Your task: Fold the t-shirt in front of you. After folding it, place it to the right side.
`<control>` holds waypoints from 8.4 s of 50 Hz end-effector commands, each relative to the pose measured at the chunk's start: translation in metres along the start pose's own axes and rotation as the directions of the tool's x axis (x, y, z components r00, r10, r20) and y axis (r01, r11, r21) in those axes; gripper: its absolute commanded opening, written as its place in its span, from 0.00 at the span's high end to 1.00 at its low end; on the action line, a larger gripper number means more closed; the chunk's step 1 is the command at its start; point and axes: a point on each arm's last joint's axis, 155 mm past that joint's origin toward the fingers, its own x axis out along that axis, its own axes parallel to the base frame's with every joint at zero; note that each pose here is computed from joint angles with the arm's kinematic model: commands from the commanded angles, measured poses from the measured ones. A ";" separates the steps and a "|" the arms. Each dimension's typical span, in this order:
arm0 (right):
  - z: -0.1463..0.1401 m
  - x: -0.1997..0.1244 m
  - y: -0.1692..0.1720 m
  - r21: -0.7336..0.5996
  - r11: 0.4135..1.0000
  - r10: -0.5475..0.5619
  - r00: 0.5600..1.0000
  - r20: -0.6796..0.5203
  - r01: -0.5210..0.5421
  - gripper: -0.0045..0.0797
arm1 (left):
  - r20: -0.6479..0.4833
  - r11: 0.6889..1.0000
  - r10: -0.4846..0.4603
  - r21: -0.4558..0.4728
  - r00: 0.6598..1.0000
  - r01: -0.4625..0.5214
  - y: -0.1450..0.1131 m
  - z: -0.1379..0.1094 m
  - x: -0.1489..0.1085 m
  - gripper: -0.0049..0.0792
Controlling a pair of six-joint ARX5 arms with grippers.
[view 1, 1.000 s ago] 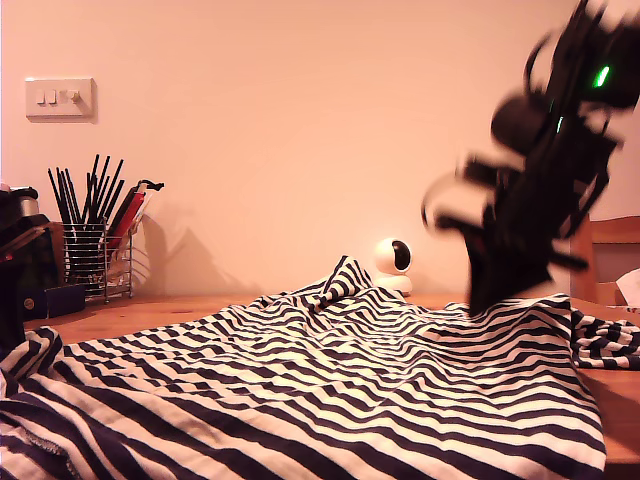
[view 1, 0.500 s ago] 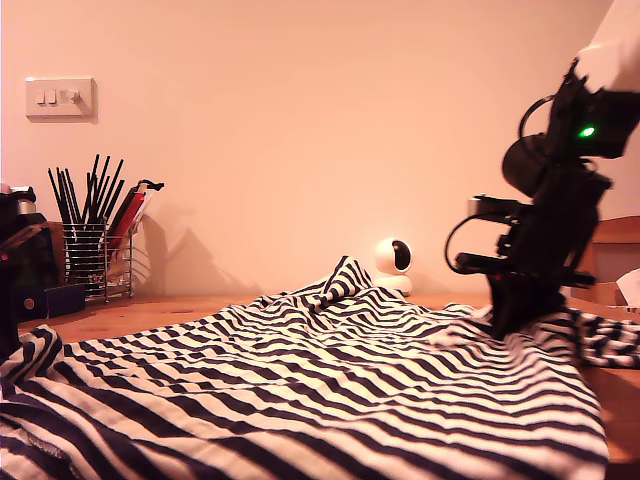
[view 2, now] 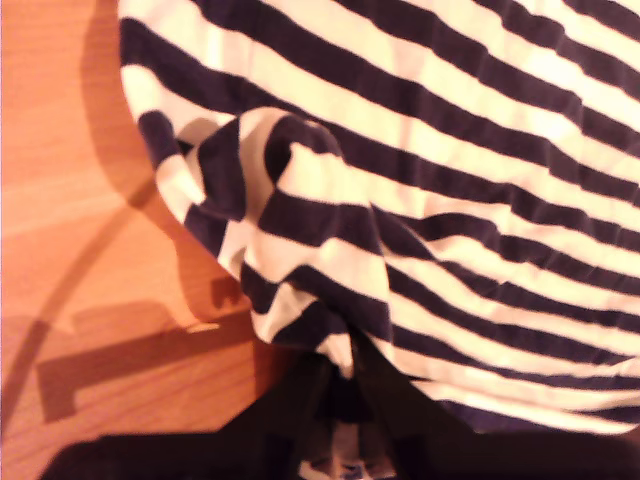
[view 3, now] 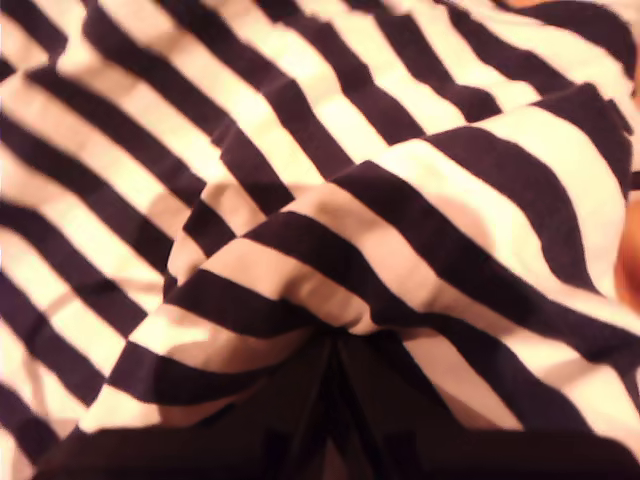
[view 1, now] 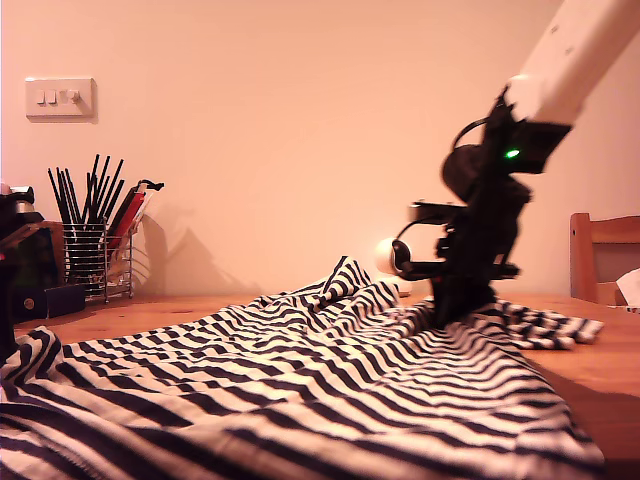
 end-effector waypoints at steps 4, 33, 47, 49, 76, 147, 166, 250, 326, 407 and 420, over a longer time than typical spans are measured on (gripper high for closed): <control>-0.031 0.039 -0.001 0.006 1.000 -0.001 0.995 -0.095 0.002 0.96 | -0.036 1.000 -0.012 -0.023 0.999 0.011 0.001 -0.006 0.006 0.96; 0.024 -0.004 0.002 0.184 0.983 0.021 0.997 -0.075 -0.007 0.96 | -0.034 1.000 -0.015 -0.023 0.999 0.015 0.000 -0.005 0.006 0.96; -0.013 -0.050 0.023 0.191 0.981 0.092 0.944 -0.316 -0.032 0.96 | -0.005 0.999 -0.032 -0.010 0.999 0.032 -0.003 0.002 0.006 0.96; -0.027 -0.055 0.032 0.197 0.979 0.122 0.921 -0.370 -0.051 0.96 | -0.002 0.999 -0.031 -0.009 1.000 0.031 -0.002 0.003 0.006 0.96; -0.115 -0.043 0.088 0.156 0.978 0.203 0.765 -0.611 -0.135 0.96 | 0.014 1.000 -0.030 0.000 0.999 0.030 -0.002 0.007 0.006 0.96; -0.036 -0.109 0.092 0.089 0.990 0.139 0.914 -0.380 -0.113 0.80 | 0.030 1.000 -0.021 0.014 0.999 0.021 0.000 0.011 0.006 0.96; 0.003 -0.166 0.094 0.088 0.990 0.123 0.968 -0.217 -0.106 0.78 | 0.037 1.000 -0.020 0.017 0.999 0.019 0.001 0.013 0.006 0.96; -0.201 -0.202 0.118 0.284 0.957 0.127 0.963 -0.240 -0.055 0.56 | 0.053 1.000 -0.017 0.026 0.998 0.016 0.001 0.017 0.006 0.96; -0.267 -0.142 0.129 0.488 0.872 0.263 0.875 -0.406 -0.037 0.63 | 0.056 1.000 -0.016 0.027 0.998 0.015 0.002 0.018 0.006 0.96; -0.247 -0.244 0.127 0.316 0.948 0.130 0.955 -0.268 -0.041 0.96 | 0.135 0.990 0.111 0.073 0.985 -0.122 -0.061 -0.037 -0.109 0.96; -0.243 -0.291 0.130 0.313 0.948 0.124 0.976 -0.180 -0.063 0.96 | 0.213 0.983 0.094 0.138 0.972 -0.125 -0.105 -0.067 -0.143 0.96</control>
